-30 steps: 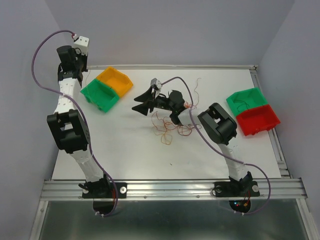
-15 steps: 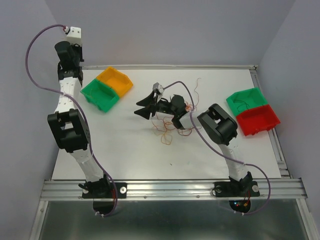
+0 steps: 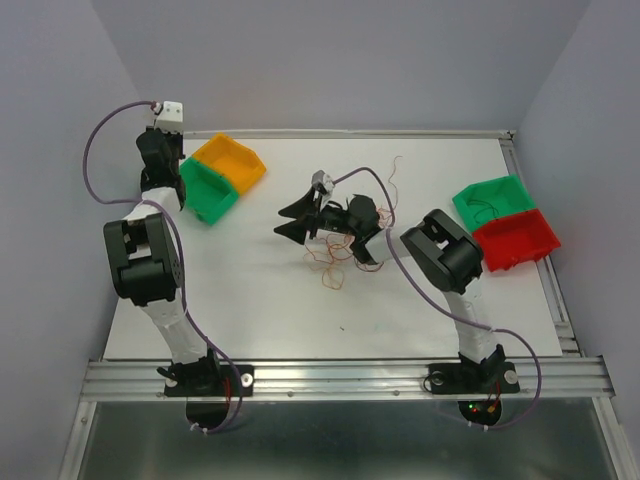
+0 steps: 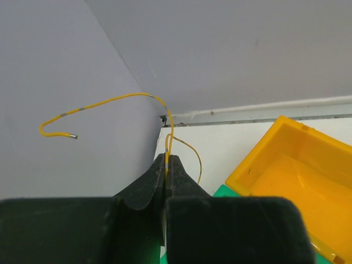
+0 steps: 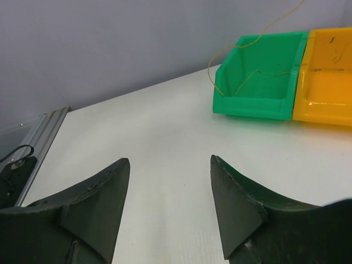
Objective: Untangle the cables
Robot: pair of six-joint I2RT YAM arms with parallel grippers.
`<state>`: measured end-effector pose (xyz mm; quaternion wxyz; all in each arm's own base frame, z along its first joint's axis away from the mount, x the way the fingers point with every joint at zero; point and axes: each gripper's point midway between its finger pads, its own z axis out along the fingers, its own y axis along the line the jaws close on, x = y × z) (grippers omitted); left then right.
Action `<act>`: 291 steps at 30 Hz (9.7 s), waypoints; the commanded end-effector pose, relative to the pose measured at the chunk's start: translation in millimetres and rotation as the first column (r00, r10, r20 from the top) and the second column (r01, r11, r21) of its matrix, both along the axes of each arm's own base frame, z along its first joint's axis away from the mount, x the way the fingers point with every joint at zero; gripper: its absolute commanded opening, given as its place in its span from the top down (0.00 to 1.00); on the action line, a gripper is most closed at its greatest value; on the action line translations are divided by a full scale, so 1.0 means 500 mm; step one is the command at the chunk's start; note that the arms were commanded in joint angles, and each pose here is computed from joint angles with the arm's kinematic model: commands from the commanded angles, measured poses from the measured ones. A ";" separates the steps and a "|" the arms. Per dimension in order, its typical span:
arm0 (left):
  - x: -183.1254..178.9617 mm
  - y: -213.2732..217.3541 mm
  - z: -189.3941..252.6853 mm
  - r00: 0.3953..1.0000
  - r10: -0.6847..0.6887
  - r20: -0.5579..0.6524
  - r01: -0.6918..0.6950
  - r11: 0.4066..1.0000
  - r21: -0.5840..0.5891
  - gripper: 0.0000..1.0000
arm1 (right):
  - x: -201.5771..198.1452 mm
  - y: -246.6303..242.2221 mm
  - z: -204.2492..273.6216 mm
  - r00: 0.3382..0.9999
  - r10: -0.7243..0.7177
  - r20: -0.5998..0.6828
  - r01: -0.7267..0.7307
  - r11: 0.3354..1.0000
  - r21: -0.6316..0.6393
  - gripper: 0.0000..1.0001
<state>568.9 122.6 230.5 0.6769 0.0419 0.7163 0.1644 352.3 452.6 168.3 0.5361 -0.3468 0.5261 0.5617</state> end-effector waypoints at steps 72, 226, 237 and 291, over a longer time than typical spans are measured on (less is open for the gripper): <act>-0.045 -0.070 -0.032 0.721 -0.282 -0.633 0.451 0.885 0.120 0.49 | -0.051 -0.059 0.053 0.996 -0.025 0.084 0.017 0.995 0.097 0.35; -0.361 -0.628 0.226 0.486 -0.733 -0.476 0.823 0.568 -0.035 1.00 | 0.003 -0.222 0.056 0.911 -0.408 0.055 0.410 0.890 -0.200 0.18; -0.394 -0.595 0.518 0.664 -0.719 -0.206 0.748 0.646 0.155 1.00 | 0.091 -0.179 0.045 0.888 -0.447 0.111 0.460 0.870 -0.179 0.18; -0.556 -0.768 0.314 -0.029 -0.990 0.136 0.994 -0.043 -0.101 0.93 | -0.043 -0.209 0.665 0.913 -0.328 0.244 0.258 0.925 0.278 0.99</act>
